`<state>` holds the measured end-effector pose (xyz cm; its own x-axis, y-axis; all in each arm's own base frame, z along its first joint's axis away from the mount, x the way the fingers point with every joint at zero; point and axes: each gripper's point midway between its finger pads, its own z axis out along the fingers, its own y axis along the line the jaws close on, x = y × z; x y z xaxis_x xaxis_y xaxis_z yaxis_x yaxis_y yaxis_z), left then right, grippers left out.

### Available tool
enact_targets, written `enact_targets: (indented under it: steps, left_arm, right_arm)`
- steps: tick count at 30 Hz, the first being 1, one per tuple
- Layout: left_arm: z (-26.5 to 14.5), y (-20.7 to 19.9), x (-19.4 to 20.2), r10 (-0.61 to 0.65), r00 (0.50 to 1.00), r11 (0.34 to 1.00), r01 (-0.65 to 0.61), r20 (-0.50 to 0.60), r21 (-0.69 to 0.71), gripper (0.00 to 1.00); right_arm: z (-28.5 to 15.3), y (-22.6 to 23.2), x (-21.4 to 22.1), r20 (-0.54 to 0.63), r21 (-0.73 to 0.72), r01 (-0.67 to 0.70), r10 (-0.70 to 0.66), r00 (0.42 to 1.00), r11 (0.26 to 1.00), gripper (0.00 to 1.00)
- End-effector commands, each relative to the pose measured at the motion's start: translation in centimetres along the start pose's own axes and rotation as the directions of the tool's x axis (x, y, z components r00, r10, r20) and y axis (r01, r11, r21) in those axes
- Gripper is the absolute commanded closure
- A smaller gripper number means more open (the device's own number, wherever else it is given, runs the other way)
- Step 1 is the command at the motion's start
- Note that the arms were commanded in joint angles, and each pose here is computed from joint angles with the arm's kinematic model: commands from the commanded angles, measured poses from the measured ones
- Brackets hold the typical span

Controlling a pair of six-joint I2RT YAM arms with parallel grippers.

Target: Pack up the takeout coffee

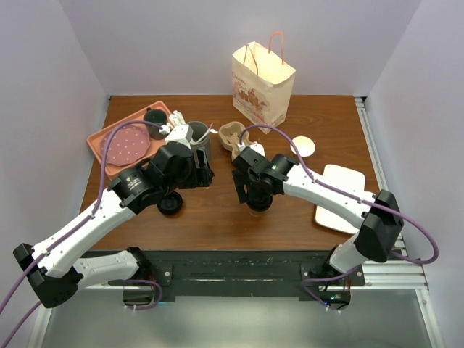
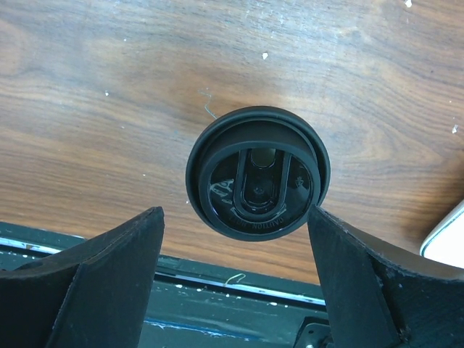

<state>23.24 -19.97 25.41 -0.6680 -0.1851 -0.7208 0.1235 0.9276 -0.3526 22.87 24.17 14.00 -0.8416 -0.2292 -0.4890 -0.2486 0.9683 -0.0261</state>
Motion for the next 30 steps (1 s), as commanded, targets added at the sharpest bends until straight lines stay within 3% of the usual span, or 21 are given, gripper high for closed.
enact_targets:
  steps: [1,18,30]
  left_arm:
    - [-0.4,-0.1,-1.4,0.009,0.998,1.0,-0.009,0.056,0.005,0.25]
    - [-0.7,0.1,-1.2,0.014,0.998,1.0,-0.015,0.06,0.007,0.25]
    - [-0.3,-0.2,-1.0,0.01,0.999,1.0,-0.011,0.047,0.015,0.25]
  right_arm:
    - [0.0,-0.1,-0.5,0.014,0.028,-0.021,0.021,1.0,0.999,0.16]
    - [1.7,-0.9,0.3,-0.005,0.096,0.007,-0.007,1.0,0.995,0.16]
    - [0.0,-0.7,-1.5,0.033,0.081,-0.003,0.0,0.999,0.997,0.13]
